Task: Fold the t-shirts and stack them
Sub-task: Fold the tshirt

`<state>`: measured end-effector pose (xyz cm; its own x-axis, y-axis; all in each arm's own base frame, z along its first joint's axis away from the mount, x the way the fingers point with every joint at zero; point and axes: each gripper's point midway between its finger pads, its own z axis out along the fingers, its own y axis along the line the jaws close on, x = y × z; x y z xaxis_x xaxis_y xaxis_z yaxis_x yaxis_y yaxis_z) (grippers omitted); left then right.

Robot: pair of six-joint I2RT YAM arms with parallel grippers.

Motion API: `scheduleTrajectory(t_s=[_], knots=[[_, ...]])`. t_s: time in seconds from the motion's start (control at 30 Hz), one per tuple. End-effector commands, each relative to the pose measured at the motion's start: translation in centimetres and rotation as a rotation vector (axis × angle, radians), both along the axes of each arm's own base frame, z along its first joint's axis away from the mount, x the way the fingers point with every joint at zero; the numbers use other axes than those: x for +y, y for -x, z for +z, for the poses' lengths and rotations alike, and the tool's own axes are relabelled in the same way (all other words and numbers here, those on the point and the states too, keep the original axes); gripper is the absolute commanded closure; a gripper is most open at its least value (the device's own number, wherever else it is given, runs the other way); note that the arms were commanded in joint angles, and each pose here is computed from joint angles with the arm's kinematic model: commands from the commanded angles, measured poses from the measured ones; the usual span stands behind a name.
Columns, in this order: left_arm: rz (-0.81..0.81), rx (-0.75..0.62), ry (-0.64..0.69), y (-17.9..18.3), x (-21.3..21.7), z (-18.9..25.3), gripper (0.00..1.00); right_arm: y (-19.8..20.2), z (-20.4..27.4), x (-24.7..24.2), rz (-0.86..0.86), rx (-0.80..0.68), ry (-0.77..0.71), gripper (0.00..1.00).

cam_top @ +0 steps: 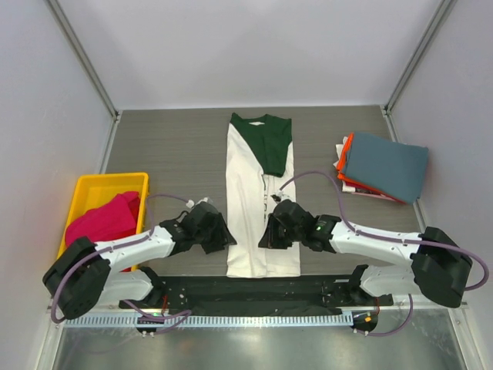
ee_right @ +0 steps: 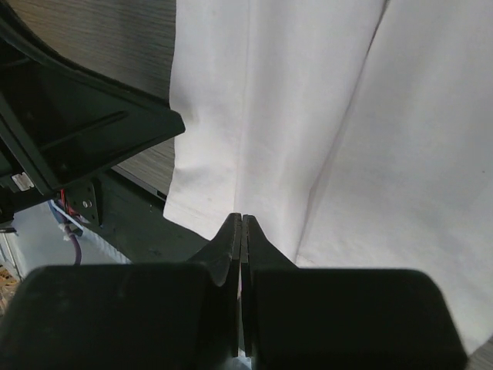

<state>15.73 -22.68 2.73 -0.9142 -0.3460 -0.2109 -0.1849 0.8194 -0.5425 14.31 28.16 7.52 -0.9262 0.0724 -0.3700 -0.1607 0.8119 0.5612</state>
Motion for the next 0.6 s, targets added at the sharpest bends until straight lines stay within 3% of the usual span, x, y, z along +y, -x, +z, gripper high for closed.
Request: scheduleTrajectory(t_s=[0.0, 0.17, 0.3, 0.33, 0.37, 0.57], knots=[[0.039, -0.077, 0.031, -2.3, -1.2, 1.1, 0.50, 0.1, 0.7, 2.5, 0.036, 0.005, -0.109, 0.99], [0.040, -0.058, 0.028, -2.5, -1.7, 0.1, 0.51, 0.4, -2.7, 1.9, 0.005, 0.056, -0.046, 0.99], [0.031, -0.037, 0.012, -2.0, -1.4, -0.8, 0.83, 0.9, -4.7, 0.6, -0.025, 0.078, -0.013, 0.99], [0.037, -0.028, 0.005, -1.8, -1.1, -1.0, 0.96, 1.1, -5.1, 0.4, -0.027, 0.085, -0.006, 0.99], [0.043, -0.026, -0.001, -1.5, -0.6, -1.3, 1.00, 1.4, -5.7, 0.0, -0.027, 0.095, 0.006, 0.99], [0.077, -0.036, -0.084, -0.7, 2.0, -1.7, 1.00, 2.6, -7.0, -1.4, -0.035, 0.123, 0.031, 0.99]])
